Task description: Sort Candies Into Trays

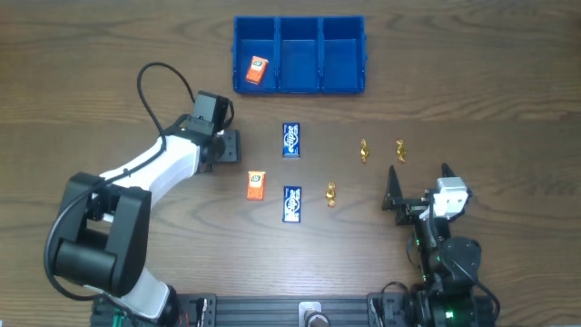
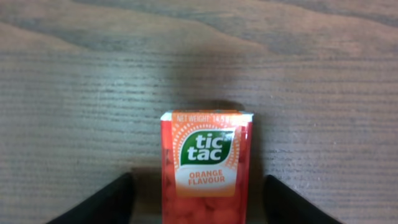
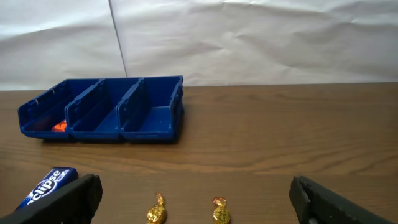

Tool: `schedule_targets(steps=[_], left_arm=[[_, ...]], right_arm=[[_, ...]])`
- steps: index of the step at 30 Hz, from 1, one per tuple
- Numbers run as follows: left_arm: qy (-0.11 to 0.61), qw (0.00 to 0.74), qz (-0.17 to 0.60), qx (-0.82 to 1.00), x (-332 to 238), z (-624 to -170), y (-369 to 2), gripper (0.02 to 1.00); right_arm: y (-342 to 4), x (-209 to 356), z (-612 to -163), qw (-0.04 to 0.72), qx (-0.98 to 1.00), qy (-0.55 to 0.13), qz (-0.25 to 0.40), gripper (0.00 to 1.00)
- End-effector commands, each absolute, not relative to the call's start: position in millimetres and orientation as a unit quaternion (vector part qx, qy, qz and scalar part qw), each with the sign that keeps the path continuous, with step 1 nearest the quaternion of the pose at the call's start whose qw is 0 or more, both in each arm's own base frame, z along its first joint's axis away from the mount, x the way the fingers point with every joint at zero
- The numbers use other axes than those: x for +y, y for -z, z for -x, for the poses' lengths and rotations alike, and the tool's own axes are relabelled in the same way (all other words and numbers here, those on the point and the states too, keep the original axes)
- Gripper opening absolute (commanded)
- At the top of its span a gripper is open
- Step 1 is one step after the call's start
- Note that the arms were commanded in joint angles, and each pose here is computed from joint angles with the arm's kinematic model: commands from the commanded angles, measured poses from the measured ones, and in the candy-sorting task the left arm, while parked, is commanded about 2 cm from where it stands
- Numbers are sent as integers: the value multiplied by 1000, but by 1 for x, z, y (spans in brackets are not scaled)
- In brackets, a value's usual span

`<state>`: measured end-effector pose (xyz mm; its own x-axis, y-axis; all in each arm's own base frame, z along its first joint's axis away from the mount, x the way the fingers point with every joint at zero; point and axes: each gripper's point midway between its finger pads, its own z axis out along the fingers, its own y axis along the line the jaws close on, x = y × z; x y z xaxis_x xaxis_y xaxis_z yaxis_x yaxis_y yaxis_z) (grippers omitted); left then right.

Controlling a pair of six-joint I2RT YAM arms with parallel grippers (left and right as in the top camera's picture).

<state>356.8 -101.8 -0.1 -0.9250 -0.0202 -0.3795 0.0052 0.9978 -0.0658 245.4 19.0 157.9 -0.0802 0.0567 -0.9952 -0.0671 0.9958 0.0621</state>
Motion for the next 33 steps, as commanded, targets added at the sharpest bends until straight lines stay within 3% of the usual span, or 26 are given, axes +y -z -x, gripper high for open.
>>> schedule_targets(steps=[1, 4, 12, 15, 24, 28, 33], left_arm=[[29, 183, 3, 983, -101, -354, 9, 424], [34, 185, 3, 982, -102, -355, 9, 340], [55, 198, 4, 979, -113, -365, -4, 292], [53, 228, -6, 972, -126, -377, -38, 290], [31, 384, -18, 923, -177, -441, -197, 297], [41, 413, -4, 910, -186, -479, -224, 299], [30, 390, -3, 920, -196, -515, -211, 299]], right_arm=[[-157, 20, -245, 678, 733, -45, 10, 998], [-157, 20, -245, 678, 733, -45, 10, 998], [-157, 20, -245, 678, 733, -45, 10, 998], [-157, 20, -245, 678, 733, -45, 10, 998], [-157, 20, -245, 678, 733, -45, 10, 998], [-157, 20, -245, 678, 733, -45, 10, 998], [-157, 20, -245, 678, 733, -45, 10, 998]])
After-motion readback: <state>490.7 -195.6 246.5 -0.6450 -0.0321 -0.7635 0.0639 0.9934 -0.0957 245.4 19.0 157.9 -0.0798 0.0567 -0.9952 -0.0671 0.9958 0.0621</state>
